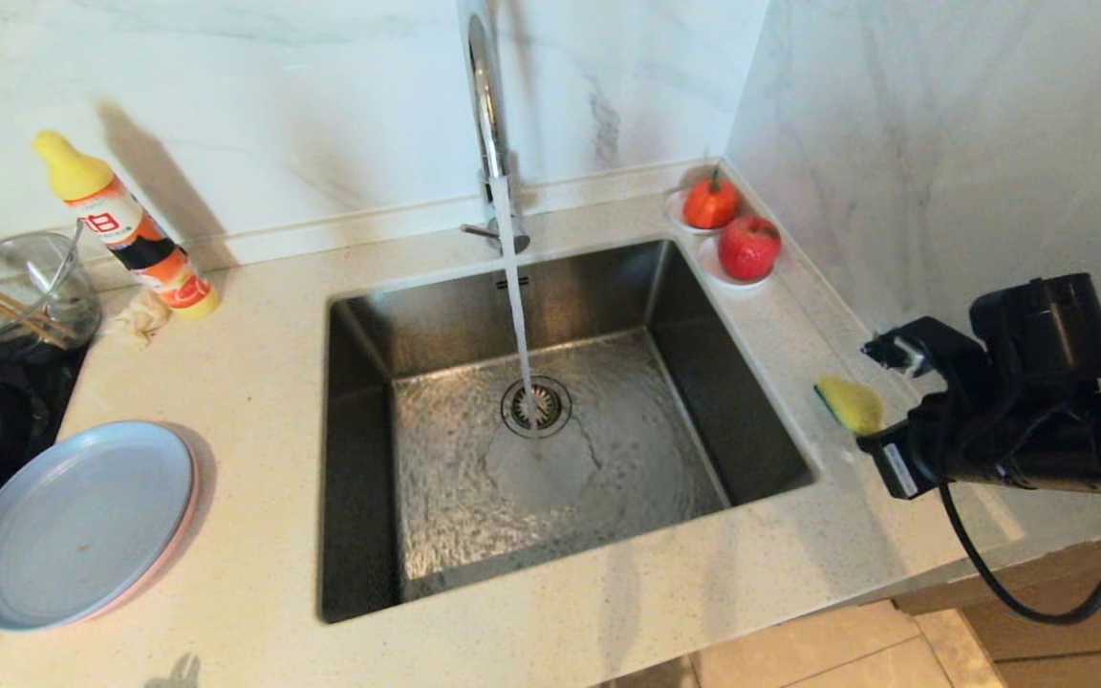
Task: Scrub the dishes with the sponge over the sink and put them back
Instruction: Wash the plate
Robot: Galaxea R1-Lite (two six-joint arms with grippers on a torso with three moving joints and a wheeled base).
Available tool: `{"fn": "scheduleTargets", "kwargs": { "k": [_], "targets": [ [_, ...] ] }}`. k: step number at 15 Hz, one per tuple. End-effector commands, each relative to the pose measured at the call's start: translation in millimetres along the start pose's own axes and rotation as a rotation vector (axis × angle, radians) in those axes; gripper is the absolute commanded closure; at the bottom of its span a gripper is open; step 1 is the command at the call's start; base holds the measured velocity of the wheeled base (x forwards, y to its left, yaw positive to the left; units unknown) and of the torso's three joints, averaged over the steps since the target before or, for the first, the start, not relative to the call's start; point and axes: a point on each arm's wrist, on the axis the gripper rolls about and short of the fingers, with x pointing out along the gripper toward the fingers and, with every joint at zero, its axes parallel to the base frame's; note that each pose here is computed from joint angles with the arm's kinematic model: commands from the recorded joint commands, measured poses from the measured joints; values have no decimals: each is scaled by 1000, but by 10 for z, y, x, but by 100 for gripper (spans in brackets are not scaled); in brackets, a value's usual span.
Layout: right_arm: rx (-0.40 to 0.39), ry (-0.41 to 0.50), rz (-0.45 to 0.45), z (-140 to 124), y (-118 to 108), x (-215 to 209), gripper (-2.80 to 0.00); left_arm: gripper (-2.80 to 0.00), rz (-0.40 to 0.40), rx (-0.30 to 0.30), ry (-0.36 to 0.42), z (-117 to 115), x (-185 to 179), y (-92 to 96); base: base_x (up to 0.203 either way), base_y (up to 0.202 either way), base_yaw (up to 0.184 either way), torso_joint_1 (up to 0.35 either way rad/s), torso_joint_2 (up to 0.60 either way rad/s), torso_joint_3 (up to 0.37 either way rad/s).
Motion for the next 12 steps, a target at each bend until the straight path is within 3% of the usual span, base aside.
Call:
{"fn": "scheduleTargets", "kwargs": {
  "k": [1, 6, 8, 12],
  "targets": [
    [-12, -78, 19, 121, 44, -378, 0, 0, -1, 0, 41, -114, 21, -5, 0, 0, 0, 0, 0, 0],
    [-84, -120, 192, 144, 456, -907, 0, 0, -2, 0, 41, -114, 21, -5, 0, 0, 0, 0, 0, 0],
    [-85, -135, 267, 129, 634, -1108, 0, 0, -2, 0, 41, -114, 21, -5, 0, 0, 0, 0, 0, 0],
    [-70, -120, 334, 61, 905, -1361, 0, 0, -2, 0, 41, -114, 21, -5, 0, 0, 0, 0, 0, 0]
  ]
}}
